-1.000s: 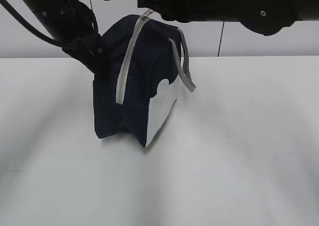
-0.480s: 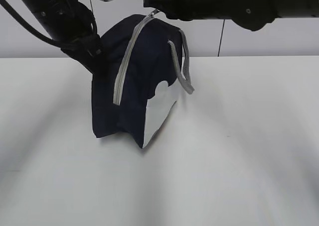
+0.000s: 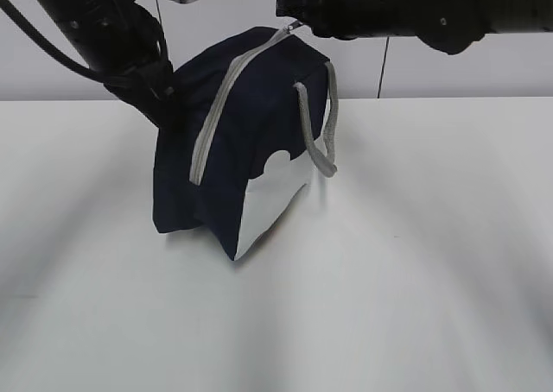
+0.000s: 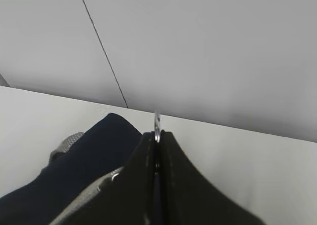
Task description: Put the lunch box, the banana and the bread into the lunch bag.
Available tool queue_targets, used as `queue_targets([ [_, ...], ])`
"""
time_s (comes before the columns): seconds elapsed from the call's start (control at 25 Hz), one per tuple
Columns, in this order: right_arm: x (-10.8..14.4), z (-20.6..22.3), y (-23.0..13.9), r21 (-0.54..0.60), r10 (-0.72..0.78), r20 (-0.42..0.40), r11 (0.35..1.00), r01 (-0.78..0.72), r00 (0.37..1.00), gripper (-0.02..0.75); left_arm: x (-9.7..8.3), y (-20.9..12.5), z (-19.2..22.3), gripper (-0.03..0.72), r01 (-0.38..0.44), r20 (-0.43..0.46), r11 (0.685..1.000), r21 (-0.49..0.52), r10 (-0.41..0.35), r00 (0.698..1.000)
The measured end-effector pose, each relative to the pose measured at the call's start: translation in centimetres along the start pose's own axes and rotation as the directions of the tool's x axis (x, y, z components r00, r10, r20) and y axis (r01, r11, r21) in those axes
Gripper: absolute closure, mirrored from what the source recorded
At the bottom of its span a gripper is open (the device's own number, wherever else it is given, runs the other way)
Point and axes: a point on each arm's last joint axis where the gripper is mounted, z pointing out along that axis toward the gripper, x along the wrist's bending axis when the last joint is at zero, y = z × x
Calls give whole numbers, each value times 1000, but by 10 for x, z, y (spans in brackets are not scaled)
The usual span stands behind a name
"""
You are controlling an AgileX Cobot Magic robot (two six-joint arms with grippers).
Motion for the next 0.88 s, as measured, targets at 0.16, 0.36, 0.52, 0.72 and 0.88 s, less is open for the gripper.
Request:
queue_targets([
  [0.16, -3, 11, -3, 6, 1, 6, 1000, -2, 1000, 738, 0, 0, 0, 691, -1, -3, 1000, 2, 1, 1000],
  [0.36, -7, 24, -2, 6, 4, 22, 1000, -4, 1000, 738, 0, 0, -1, 692, -3, -6, 1000, 3, 3, 1000],
  [0.52, -12, 31, 0, 13, 10, 43, 1000, -11, 999, 738, -2, -1, -8, 691, -7, -12, 1000, -12, 7, 1000],
  [0.72, -11, 34, -2, 37, 29, 56, 999, -31, 998, 738, -2, -1, -9, 690, -8, -11, 1000, -10, 8, 1000],
  [0.88, 0, 34, -5, 52, 33, 41, 998, -35, 999, 738, -2, -2, -9, 686, 6, -9, 1000, 0, -6, 1000],
])
